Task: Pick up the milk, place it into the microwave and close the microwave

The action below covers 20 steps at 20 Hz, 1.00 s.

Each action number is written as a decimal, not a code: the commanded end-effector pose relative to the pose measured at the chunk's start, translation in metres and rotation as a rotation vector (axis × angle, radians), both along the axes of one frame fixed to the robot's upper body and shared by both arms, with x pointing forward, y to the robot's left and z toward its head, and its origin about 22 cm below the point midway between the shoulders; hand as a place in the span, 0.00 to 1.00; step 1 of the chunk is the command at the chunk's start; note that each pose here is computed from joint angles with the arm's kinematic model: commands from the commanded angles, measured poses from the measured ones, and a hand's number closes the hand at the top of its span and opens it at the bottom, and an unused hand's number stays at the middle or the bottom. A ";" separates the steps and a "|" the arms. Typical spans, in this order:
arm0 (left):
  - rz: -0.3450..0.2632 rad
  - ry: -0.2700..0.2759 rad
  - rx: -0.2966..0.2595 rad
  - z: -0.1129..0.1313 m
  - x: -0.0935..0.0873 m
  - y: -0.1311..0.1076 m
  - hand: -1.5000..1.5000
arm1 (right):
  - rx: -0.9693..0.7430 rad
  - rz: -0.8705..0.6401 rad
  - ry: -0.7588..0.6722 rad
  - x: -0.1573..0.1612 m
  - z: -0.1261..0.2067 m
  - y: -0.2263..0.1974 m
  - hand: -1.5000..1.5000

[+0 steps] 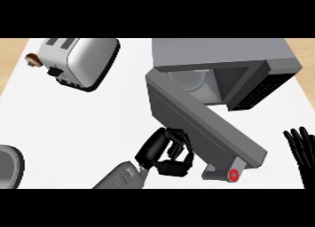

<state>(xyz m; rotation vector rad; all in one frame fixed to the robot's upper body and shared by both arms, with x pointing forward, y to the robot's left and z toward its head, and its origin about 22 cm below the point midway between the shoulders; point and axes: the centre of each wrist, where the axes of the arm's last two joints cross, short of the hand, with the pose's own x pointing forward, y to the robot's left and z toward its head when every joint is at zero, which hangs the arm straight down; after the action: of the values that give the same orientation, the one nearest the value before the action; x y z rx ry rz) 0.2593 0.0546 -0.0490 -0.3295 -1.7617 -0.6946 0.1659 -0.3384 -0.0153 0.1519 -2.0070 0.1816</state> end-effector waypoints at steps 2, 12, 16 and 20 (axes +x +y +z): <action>0.018 0.035 0.006 -0.013 0.001 -0.013 1.00 | 0.006 0.064 -0.039 -0.015 0.024 0.003 0.00; 0.057 0.032 -0.127 0.020 0.011 -0.038 1.00 | -0.006 0.197 -0.055 0.007 0.065 0.015 0.00; 0.180 -0.026 -0.178 0.024 0.020 -0.036 1.00 | -0.043 0.208 -0.072 0.010 0.075 0.002 0.00; 0.299 -0.034 -0.218 0.049 0.041 -0.042 1.00 | -0.081 0.219 -0.096 0.015 0.092 -0.001 0.00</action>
<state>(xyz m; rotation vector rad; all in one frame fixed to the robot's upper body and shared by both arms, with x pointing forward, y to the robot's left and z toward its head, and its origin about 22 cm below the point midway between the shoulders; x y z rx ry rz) 0.2855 0.0166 -0.0171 -0.2575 -1.8304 -0.3981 0.1767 -0.3355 0.0643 0.3221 -2.0652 0.3772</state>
